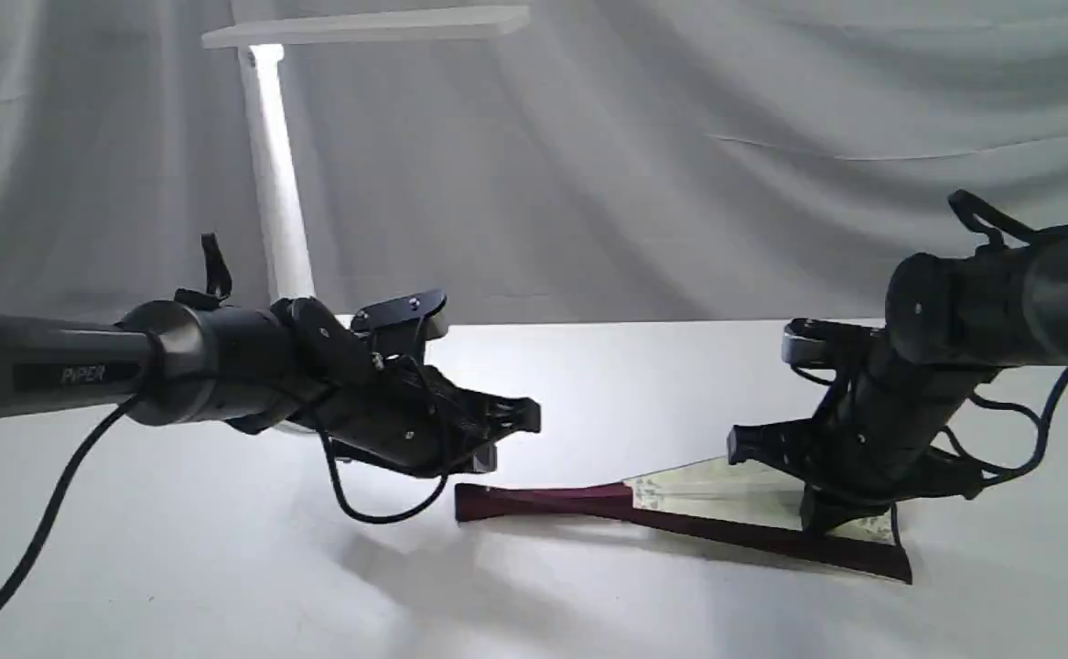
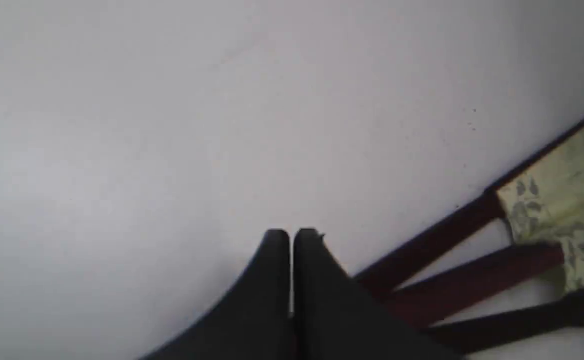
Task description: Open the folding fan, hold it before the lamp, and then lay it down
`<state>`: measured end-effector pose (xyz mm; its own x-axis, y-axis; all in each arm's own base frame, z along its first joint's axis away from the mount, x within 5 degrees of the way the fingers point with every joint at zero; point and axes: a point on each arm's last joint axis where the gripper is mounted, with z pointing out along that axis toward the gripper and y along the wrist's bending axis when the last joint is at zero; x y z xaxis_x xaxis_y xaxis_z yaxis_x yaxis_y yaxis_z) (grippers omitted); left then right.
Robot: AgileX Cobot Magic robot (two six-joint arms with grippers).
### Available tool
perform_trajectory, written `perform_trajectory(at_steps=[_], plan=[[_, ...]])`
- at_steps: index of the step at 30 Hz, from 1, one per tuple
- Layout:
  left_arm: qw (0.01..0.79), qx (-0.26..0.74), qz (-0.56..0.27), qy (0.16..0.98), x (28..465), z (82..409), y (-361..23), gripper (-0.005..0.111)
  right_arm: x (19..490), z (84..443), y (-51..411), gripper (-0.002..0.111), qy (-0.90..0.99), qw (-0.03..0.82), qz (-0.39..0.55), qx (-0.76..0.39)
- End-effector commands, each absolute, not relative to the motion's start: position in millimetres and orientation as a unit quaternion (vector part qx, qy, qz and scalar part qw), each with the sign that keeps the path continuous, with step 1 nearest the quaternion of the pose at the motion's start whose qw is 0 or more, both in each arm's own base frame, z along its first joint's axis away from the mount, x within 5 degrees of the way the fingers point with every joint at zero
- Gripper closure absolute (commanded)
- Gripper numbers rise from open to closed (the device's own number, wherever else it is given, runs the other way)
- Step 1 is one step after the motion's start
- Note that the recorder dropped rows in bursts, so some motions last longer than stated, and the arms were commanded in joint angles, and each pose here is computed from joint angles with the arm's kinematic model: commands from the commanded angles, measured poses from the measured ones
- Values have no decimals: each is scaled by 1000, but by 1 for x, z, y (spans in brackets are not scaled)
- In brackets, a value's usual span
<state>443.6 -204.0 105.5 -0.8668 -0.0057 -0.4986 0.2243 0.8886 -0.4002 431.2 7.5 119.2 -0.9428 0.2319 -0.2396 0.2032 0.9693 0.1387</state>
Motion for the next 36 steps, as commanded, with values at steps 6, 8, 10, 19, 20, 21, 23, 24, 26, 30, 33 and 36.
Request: perform_trajectory(at_steps=[6, 8, 10, 19, 20, 21, 23, 24, 26, 30, 33, 36], plan=[[176, 58, -259, 948, 432, 86, -213, 107, 436, 105, 7, 108, 984, 146, 47, 90], [170, 61, -262, 948, 430, 87, -214, 107, 436, 102, 6, 108, 985, 143, 44, 81], [166, 58, -268, 947, 430, 90, -214, 107, 437, 102, 6, 108, 985, 150, 44, 77], [127, 70, -288, 947, 420, 92, -221, 107, 449, 100, 4, 108, 974, 209, 43, 80], [120, 70, -294, 946, 418, 92, -224, 107, 450, 99, 4, 108, 972, 215, 42, 80], [116, 71, -296, 945, 417, 92, -225, 107, 451, 98, 4, 108, 971, 221, 42, 81], [108, 76, -299, 945, 414, 92, -228, 107, 453, 97, 4, 108, 968, 233, 43, 84], [103, 77, -300, 945, 414, 92, -228, 107, 455, 96, 4, 108, 966, 239, 44, 86], [93, 83, -304, 945, 410, 92, -231, 107, 457, 98, 3, 108, 962, 256, 44, 87], [79, 82, -318, 941, 405, 93, -238, 107, 467, 107, 4, 108, 952, 286, 53, 98], [76, 78, -327, 939, 403, 94, -244, 107, 473, 115, 5, 108, 946, 302, 59, 103], [71, 81, -333, 937, 399, 95, -251, 107, 479, 123, 5, 108, 939, 317, 68, 112]])
